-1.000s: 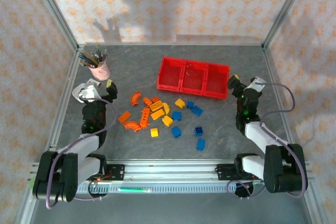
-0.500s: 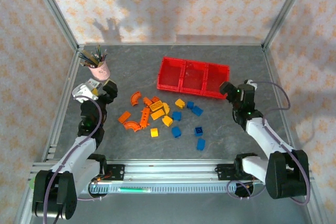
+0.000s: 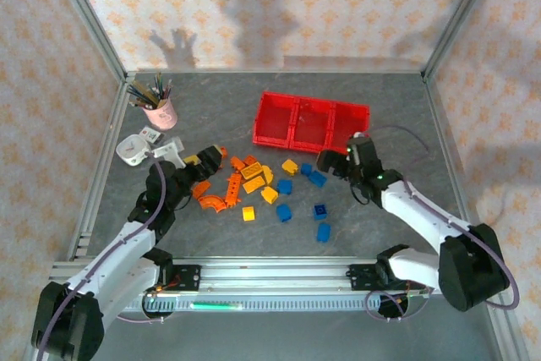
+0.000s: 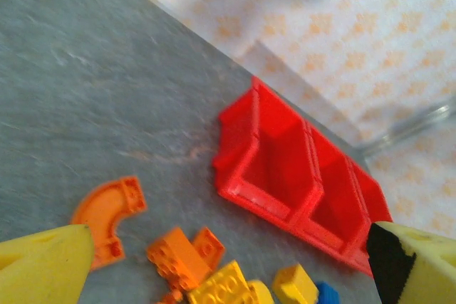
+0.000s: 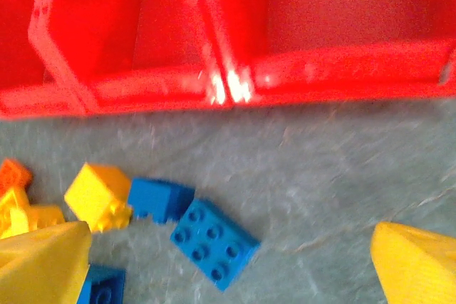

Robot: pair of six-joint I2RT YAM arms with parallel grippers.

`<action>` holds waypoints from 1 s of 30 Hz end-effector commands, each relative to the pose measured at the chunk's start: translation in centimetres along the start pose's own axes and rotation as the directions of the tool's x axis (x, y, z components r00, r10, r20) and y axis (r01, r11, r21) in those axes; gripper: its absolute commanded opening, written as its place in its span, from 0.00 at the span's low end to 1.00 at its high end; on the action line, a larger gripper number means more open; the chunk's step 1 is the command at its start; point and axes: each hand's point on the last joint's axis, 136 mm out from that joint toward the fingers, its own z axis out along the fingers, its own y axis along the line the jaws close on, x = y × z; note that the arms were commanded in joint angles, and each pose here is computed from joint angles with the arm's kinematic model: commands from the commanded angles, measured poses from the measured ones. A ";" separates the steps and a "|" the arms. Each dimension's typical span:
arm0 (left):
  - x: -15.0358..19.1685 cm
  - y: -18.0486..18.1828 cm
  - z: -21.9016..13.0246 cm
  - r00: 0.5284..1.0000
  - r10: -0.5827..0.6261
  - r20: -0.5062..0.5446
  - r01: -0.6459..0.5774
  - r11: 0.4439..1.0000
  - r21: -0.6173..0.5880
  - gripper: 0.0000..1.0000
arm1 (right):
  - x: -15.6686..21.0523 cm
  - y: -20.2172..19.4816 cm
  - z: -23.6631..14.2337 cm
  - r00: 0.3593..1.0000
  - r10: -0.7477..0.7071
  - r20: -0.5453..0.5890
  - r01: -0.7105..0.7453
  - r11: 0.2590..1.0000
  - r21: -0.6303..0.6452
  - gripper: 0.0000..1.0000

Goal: Sort the legos into containers by color
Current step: Pick up the lego from the center of the table.

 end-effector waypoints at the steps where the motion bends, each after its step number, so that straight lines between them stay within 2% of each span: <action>1: 1.8 -1.2 0.0 0.997 -0.023 -0.073 0.023 1.000 -0.004 0.99 | 1.9 0.2 0.7 0.996 -0.058 -0.070 0.061 0.998 0.035 1.00; 5: 3.9 -3.0 0.1 0.991 -0.004 -0.131 0.004 1.000 -0.001 0.99 | 3.4 1.6 1.9 0.984 -0.140 -0.110 0.143 0.989 0.021 0.98; 9: 5.2 -4.5 0.1 0.989 0.005 -0.146 -0.001 1.000 0.022 0.99 | 3.7 2.2 3.3 0.966 -0.217 -0.140 0.225 0.973 0.043 0.95; 16: 6.9 -5.5 0.8 0.985 -0.003 -0.174 0.008 1.000 0.029 0.99 | 3.1 2.5 5.4 0.944 -0.289 -0.157 0.305 0.948 0.090 0.90; 20: 7.5 -5.7 1.1 0.982 0.003 -0.187 0.003 0.999 0.032 0.99 | 4.1 2.9 6.5 0.929 -0.314 -0.197 0.331 0.942 0.054 0.86; 25: 7.6 -5.6 1.2 0.982 0.007 -0.191 -0.003 1.000 0.024 0.99 | 5.5 3.6 6.6 0.918 -0.328 -0.224 0.337 0.941 0.005 0.78; 30: 7.5 -5.3 0.9 0.982 0.005 -0.186 -0.003 1.000 0.012 0.99 | 6.5 3.5 5.7 0.909 -0.349 -0.229 0.366 0.930 0.034 0.71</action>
